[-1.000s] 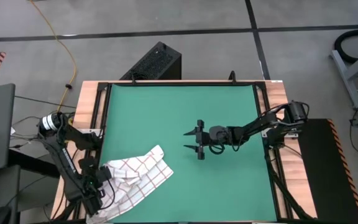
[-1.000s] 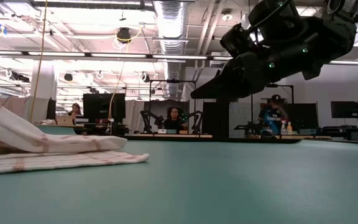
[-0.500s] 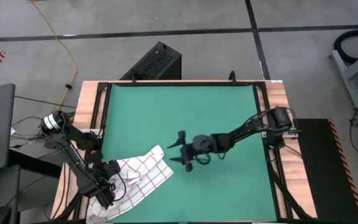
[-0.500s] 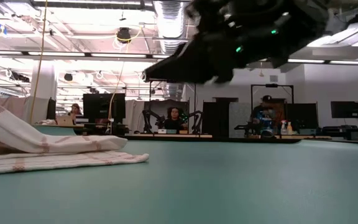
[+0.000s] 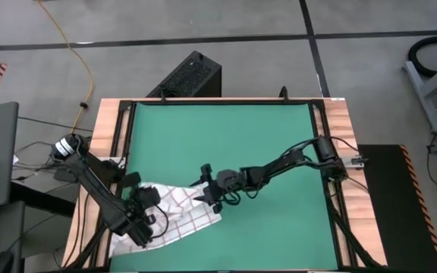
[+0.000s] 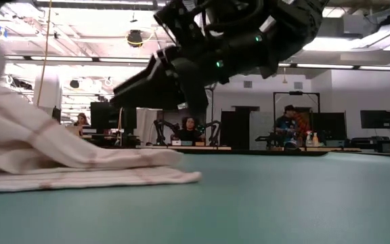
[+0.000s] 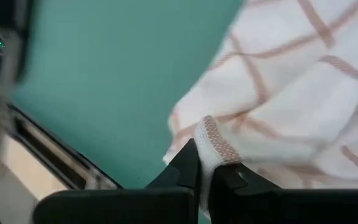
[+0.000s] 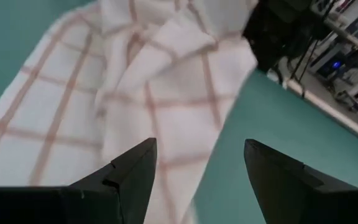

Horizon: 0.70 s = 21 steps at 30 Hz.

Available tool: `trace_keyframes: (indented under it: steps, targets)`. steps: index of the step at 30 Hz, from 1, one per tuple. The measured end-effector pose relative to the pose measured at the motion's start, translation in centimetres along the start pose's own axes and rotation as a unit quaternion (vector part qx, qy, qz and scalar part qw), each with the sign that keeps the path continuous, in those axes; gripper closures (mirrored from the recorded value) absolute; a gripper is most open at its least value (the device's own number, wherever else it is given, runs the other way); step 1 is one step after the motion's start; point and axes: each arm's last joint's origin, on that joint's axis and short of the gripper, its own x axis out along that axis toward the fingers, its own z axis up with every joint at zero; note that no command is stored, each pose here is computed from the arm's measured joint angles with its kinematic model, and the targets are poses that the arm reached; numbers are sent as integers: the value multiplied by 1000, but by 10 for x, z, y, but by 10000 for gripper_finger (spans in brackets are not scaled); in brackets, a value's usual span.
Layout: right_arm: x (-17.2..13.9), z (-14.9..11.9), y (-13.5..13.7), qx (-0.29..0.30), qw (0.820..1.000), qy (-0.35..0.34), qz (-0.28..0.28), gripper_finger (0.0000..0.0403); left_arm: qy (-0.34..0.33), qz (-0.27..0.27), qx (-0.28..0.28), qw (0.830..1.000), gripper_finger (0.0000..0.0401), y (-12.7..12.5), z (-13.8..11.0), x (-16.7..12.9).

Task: Roll towel
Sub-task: Roll the white towel

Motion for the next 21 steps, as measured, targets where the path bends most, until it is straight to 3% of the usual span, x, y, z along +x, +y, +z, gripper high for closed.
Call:
trace_keyframes:
  steps: [4, 9, 15, 21]
  targets:
    - [-4, 9, -4, -3, 1000, -20, -10, 138, -58, 25, 14, 998, 401, 10, 20, 1]
    - [-9, 26, -7, 19, 996, -74, -35, 138, -77, 82, 14, 994, 401, 27, 47, 18]
    - [-11, 33, 0, 23, 992, -52, -114, 138, -79, 130, -1, 988, 401, 47, 72, 37]
    - [-12, 30, -5, 37, 983, -16, -181, 138, -80, 119, -2, 990, 401, 49, 84, 45]
